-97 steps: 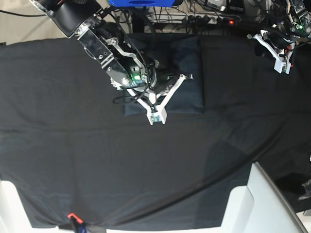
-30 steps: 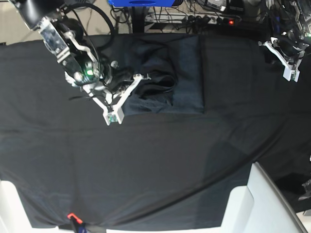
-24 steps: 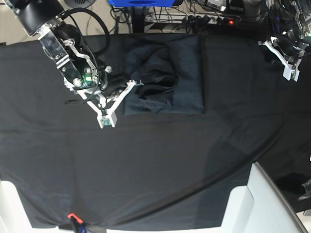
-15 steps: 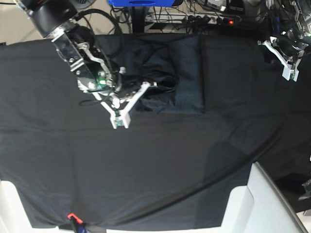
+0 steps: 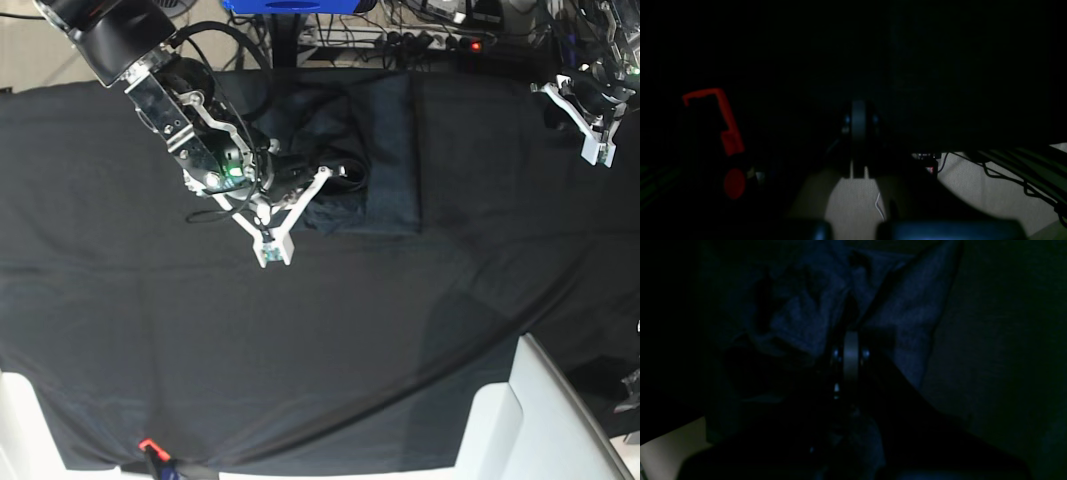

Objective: Fold the T-shirt properly
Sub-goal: 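Grasp the hem end with the right gripper and fold it toward the collar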

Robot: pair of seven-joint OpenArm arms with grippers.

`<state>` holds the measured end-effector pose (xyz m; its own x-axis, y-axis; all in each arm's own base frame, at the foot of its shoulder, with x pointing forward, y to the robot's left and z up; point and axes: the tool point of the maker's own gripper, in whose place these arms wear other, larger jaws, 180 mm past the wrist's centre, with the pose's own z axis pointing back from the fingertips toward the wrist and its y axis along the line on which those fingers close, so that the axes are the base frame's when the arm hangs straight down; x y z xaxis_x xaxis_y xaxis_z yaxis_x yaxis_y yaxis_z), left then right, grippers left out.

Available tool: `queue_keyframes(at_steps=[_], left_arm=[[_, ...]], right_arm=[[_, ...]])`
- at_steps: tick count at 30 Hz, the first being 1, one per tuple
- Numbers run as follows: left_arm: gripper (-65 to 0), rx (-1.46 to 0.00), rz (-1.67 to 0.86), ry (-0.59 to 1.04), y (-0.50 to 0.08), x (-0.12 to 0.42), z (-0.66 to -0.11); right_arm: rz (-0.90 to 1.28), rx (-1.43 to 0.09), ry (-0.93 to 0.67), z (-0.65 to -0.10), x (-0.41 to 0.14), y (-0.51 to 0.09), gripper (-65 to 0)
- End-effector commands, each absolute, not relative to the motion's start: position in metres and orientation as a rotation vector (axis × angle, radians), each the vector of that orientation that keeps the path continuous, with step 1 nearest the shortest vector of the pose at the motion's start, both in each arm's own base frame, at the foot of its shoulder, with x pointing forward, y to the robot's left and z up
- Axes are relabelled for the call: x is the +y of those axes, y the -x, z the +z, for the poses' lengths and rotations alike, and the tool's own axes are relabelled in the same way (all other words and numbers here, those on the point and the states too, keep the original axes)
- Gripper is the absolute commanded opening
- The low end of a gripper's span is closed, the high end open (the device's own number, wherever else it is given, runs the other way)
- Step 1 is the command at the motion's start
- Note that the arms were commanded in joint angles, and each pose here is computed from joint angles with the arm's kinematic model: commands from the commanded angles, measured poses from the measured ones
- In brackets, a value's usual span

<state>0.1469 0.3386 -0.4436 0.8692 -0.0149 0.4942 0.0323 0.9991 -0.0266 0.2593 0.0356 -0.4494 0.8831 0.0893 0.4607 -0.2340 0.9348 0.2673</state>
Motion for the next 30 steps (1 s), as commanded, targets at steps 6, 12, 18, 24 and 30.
queue_keyframes(at_steps=[6, 12, 18, 24, 30], left_arm=[[-65.0, -0.547, -0.040, 0.017, -0.154, 0.346, -0.433], [-65.0, -0.546, -0.040, 0.018, -0.154, 0.346, -0.434], [-65.0, -0.544, -0.040, 0.018, -0.153, 0.346, -0.434], [-65.0, -0.544, -0.038, 0.020, -0.153, 0.345, -0.434], [-65.0, -0.541, -0.038, 0.020, -0.151, 0.345, -0.435]], right_arm=[[0.171, -0.482, -0.358, -0.441, 0.053, -0.267, -64.8], [0.220, -0.466, -0.349, -0.447, 0.069, -0.272, -64.8], [0.266, -0.486, -0.400, -0.431, 0.102, -0.272, -64.8], [0.371, -0.504, -0.443, -0.415, 0.144, -0.266, -64.8], [0.393, -0.537, -0.448, -0.394, 0.131, -0.271, -64.8]])
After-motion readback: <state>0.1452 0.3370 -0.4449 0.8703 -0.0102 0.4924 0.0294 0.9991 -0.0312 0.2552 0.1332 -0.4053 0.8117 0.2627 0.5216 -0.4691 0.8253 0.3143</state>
